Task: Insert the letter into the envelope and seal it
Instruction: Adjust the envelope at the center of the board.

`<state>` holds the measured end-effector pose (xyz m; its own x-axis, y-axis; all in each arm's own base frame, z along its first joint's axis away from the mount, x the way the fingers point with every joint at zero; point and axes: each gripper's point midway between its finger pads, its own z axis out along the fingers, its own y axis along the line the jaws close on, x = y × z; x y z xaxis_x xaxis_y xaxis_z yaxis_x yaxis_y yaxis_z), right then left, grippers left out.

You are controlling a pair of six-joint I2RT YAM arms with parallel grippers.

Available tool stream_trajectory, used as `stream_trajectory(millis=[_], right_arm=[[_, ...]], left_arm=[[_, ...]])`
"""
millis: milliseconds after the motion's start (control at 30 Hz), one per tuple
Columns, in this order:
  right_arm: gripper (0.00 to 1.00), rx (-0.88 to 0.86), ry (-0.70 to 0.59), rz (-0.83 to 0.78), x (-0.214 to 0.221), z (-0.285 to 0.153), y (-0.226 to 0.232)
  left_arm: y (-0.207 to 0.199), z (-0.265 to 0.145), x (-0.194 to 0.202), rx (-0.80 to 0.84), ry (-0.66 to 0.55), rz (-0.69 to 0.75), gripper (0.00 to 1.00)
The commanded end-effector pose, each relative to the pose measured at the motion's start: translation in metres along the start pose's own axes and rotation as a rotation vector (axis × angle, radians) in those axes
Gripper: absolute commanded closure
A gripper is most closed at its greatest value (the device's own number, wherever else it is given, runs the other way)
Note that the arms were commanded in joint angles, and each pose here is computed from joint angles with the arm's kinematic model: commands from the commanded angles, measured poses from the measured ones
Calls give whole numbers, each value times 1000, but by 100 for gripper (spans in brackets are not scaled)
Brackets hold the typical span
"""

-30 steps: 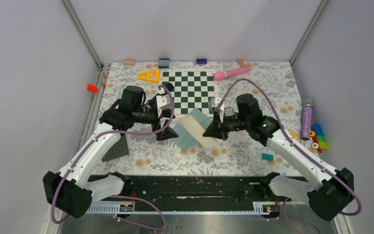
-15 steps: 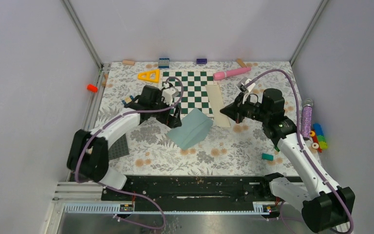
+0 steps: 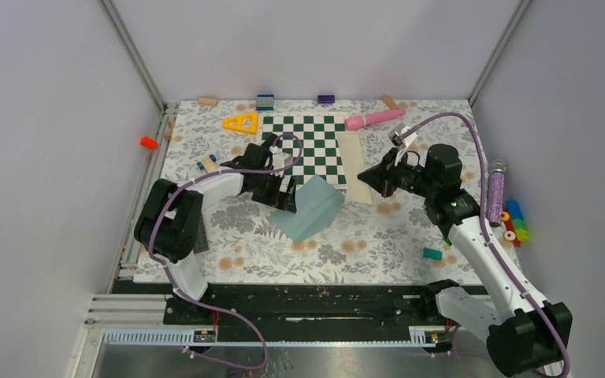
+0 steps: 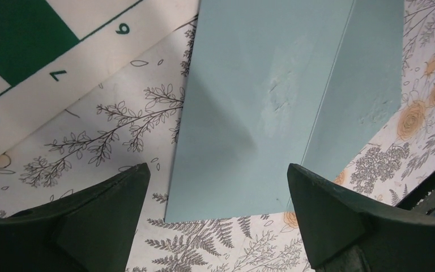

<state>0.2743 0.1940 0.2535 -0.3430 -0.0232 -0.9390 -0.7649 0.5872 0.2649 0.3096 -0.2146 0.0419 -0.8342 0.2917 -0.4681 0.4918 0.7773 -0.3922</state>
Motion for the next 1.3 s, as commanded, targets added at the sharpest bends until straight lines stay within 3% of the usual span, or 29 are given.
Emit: stream_trajectory(millis=[0,333,733,1267], right_arm=[[100,19,-47,-27,-13,-1,-3],[100,120,-59,40,-18,-3,-20],[100,124,43,191,2,10,-29],[100,285,190,488,42,27,-60]], left_arm=[[-2,4,2,30,27,-49,1],[-11,5,22,109,109,-86,1],[-27,-4,55,179,234,-71,1],[-96,31,54,437,296,-62,1]])
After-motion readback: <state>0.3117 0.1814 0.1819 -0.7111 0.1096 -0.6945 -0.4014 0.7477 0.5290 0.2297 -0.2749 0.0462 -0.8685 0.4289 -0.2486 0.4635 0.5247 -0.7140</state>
